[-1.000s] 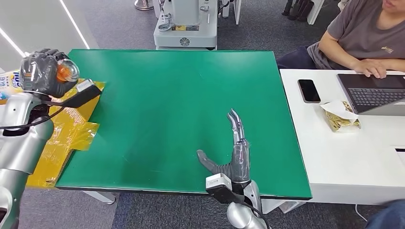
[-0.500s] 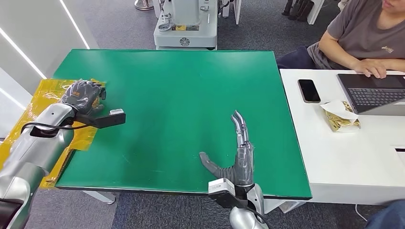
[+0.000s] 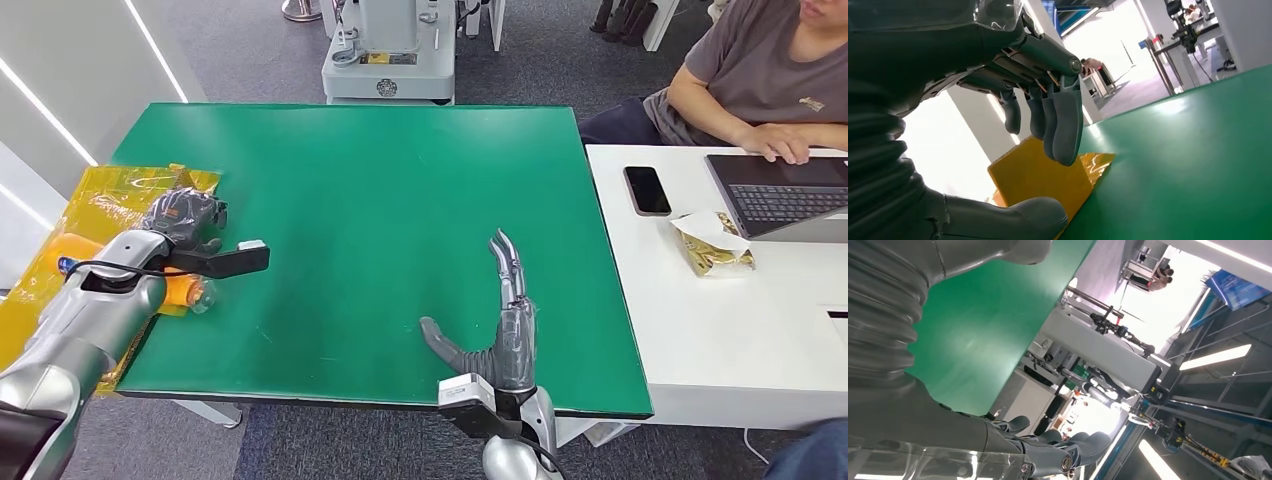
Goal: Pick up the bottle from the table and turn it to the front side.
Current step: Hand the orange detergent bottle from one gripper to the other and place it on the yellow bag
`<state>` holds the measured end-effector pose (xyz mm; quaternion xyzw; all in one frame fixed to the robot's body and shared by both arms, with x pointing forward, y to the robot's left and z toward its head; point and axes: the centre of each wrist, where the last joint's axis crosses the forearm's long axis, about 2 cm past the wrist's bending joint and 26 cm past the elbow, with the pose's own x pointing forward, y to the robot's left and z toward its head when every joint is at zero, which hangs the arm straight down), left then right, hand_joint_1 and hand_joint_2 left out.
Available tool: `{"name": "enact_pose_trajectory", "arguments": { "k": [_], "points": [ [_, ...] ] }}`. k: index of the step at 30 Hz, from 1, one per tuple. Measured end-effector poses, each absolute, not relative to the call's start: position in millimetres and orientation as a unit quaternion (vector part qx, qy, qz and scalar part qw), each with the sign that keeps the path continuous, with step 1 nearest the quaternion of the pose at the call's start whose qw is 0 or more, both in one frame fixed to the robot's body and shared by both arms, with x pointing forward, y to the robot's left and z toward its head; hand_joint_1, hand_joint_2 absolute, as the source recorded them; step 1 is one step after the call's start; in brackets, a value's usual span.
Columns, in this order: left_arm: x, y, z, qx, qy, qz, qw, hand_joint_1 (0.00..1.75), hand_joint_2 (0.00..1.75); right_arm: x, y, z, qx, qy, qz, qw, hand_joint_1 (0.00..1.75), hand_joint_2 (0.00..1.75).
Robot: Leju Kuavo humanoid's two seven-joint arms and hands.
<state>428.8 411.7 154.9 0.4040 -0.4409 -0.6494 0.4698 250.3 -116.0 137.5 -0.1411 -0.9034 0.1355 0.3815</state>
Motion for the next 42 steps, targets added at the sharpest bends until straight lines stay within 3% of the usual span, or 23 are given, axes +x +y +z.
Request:
{"name": "enact_pose_trajectory", "arguments": {
  "k": [11,15,21,29,32,35,42],
  "points": [
    [420.2,416.9,141.1,0.402,-0.425,-0.654,0.480,1.75,1.75,250.4,-116.2,137.0,-0.139,-0.906,0.135,0.377,0.00,1.75],
    [419.3,417.5,140.0,0.407,-0.429,-0.651,0.477,0.02,1.75,250.4,-116.2,137.0,-0.139,-0.906,0.135,0.377,0.00,1.75],
    [418.4,413.6,141.0,0.458,-0.508,-0.590,0.428,0.00,1.75,251.0,-116.3,135.2,-0.136,-0.906,0.134,0.378,0.00,1.75],
    [423.9,383.7,164.0,0.479,-0.729,-0.370,0.321,0.00,1.75,255.1,-114.6,129.0,-0.121,-0.912,0.128,0.371,0.00,1.75],
    [424.7,374.7,185.5,0.479,-0.790,-0.237,0.301,0.00,1.75,257.3,-110.0,125.0,-0.113,-0.915,0.127,0.367,0.00,1.75],
    [421.0,368.1,205.5,0.479,-0.821,-0.124,0.285,0.00,1.75,259.2,-105.0,122.5,-0.107,-0.916,0.126,0.366,0.00,1.75],
    [404.3,348.4,228.4,0.440,-0.861,0.022,0.254,0.00,1.75,260.1,-99.2,121.5,-0.103,-0.917,0.121,0.366,0.00,1.75]
  ]
}}
